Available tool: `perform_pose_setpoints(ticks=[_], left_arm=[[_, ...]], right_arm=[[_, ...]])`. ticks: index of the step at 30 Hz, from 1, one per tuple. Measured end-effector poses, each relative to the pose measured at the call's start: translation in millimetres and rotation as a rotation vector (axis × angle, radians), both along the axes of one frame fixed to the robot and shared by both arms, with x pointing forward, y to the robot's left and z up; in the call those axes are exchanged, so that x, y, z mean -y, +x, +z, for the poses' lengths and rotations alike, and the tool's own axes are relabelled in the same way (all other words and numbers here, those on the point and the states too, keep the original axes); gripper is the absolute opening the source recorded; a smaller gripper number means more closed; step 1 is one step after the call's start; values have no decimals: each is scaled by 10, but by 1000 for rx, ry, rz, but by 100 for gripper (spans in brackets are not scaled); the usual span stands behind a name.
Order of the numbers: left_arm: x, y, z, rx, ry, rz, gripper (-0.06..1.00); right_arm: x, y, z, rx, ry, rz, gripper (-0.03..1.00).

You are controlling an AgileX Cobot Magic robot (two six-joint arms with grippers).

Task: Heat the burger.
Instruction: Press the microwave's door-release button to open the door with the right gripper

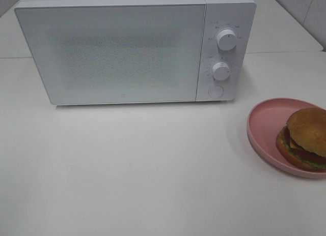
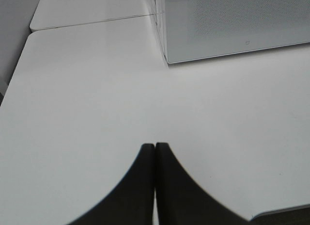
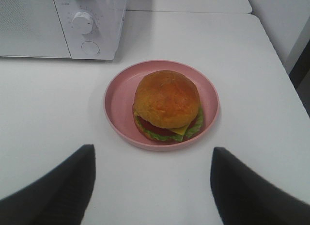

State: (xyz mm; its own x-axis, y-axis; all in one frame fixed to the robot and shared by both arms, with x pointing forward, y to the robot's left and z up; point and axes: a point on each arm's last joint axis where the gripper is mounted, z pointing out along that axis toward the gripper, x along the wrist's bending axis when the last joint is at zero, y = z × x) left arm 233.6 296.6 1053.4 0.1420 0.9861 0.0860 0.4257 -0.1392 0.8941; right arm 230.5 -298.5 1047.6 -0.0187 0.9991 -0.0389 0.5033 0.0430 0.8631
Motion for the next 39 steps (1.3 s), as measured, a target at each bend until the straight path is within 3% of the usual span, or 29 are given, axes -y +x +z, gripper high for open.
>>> perform_pose_setpoints(ticks=[39], left_arm=[[0, 0, 0, 0, 0, 0, 0]], right_arm=[[0, 0, 0, 0, 0, 0, 65]])
